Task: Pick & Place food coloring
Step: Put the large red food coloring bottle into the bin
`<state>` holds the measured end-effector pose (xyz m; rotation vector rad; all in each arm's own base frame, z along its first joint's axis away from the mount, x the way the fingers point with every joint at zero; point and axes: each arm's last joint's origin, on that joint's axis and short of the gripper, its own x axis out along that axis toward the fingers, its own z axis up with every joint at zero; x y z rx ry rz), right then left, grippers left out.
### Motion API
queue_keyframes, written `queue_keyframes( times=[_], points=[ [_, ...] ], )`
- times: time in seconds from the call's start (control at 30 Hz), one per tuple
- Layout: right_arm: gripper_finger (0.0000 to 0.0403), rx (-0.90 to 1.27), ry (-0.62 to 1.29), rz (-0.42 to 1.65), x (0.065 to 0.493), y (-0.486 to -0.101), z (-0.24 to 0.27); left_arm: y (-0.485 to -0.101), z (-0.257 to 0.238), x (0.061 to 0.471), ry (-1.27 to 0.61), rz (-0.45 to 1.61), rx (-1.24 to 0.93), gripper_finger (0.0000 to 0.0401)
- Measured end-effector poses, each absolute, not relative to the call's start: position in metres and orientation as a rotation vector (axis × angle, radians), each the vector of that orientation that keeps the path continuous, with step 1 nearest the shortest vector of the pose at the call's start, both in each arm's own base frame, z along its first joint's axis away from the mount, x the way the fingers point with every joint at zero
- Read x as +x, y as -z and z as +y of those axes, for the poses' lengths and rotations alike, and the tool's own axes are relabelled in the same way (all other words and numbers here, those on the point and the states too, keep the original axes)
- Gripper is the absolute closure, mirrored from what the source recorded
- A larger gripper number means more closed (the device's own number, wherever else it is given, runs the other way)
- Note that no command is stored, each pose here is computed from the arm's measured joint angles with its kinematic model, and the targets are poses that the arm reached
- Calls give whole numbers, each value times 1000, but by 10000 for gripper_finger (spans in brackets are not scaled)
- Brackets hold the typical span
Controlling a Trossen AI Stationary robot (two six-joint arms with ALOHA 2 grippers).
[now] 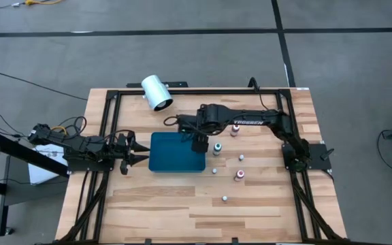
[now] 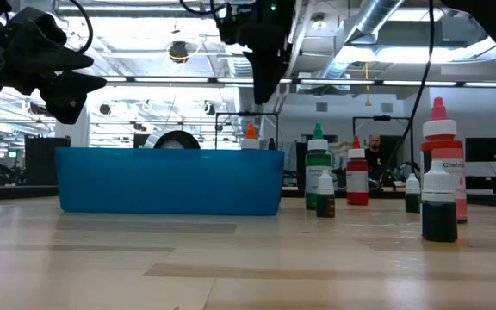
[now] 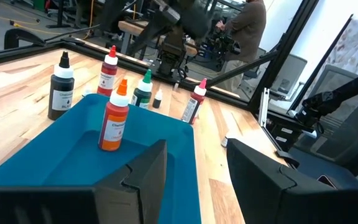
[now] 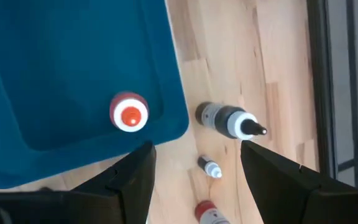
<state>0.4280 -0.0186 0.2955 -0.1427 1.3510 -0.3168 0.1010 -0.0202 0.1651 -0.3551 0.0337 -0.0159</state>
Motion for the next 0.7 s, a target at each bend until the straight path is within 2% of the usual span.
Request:
queue_keyframes(
  times=[0.33,0.7],
  points=[
    [178,-117,373,1133,397,-325,-19,-165,-20,101,17,35,-383,241],
    [178,-43,408,1054,315,-324,-17,-165,-20,101,11,32,-395,241]
  ],
)
